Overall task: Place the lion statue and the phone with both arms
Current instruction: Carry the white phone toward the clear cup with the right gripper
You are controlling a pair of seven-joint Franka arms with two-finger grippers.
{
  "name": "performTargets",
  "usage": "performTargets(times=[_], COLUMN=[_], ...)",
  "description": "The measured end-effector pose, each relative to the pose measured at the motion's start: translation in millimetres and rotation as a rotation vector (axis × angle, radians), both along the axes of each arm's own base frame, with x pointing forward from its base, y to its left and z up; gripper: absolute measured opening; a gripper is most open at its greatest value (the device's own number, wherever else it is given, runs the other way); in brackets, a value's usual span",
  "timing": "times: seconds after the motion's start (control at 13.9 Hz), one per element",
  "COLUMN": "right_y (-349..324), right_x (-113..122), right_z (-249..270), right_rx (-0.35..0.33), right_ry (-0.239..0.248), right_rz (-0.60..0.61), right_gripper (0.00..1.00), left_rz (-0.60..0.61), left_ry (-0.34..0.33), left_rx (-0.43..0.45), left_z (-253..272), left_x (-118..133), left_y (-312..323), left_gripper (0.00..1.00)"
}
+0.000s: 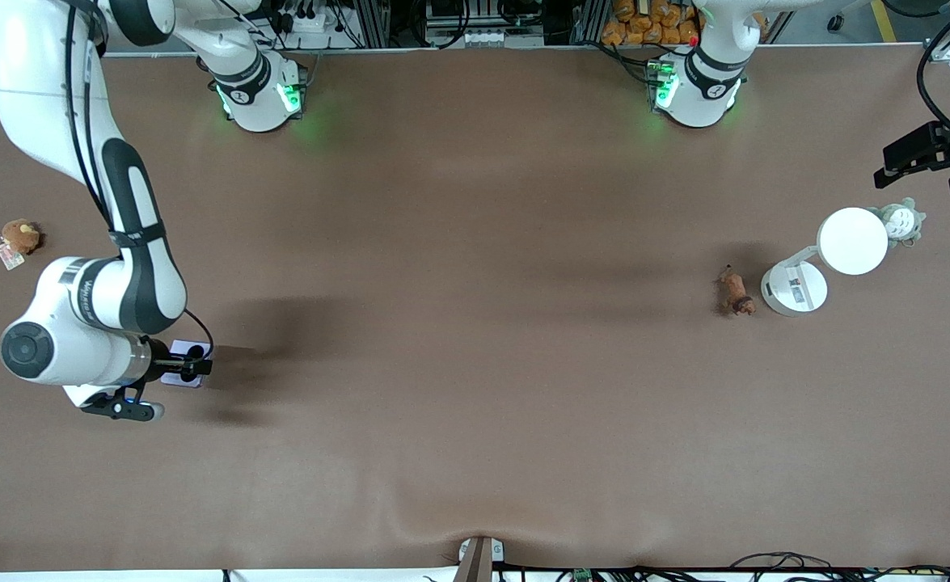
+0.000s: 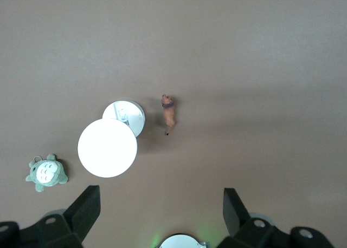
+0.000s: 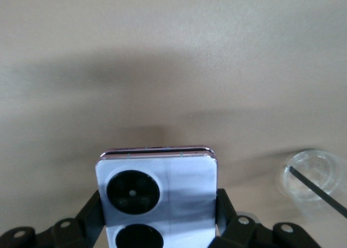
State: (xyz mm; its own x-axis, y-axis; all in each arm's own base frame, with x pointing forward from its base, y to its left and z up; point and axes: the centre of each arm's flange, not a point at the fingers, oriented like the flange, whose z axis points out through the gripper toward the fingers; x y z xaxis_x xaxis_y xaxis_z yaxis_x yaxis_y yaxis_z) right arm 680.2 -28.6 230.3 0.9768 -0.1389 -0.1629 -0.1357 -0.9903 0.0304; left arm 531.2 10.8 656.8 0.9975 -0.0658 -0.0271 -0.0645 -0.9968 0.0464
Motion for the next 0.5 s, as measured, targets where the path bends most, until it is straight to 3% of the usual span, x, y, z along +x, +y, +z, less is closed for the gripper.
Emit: performTargets(times=[0.14, 0.5], right_y=[4, -7], right_x=[-1, -2], right_z=[-21, -62], right_rx=[-0.005, -0.013], right_ry=[0.013, -0.013], right_rz=[0.02, 0.077], right_gripper=[0.84, 0.84], left_rz=[-0.001, -0.001], left_ry=[-0.004, 0.003], left_rx=[0.001, 0.001], left_z=[2, -1], left_x=[-2, -2], left_y=[0, 0], left_gripper=[1.0, 1.0])
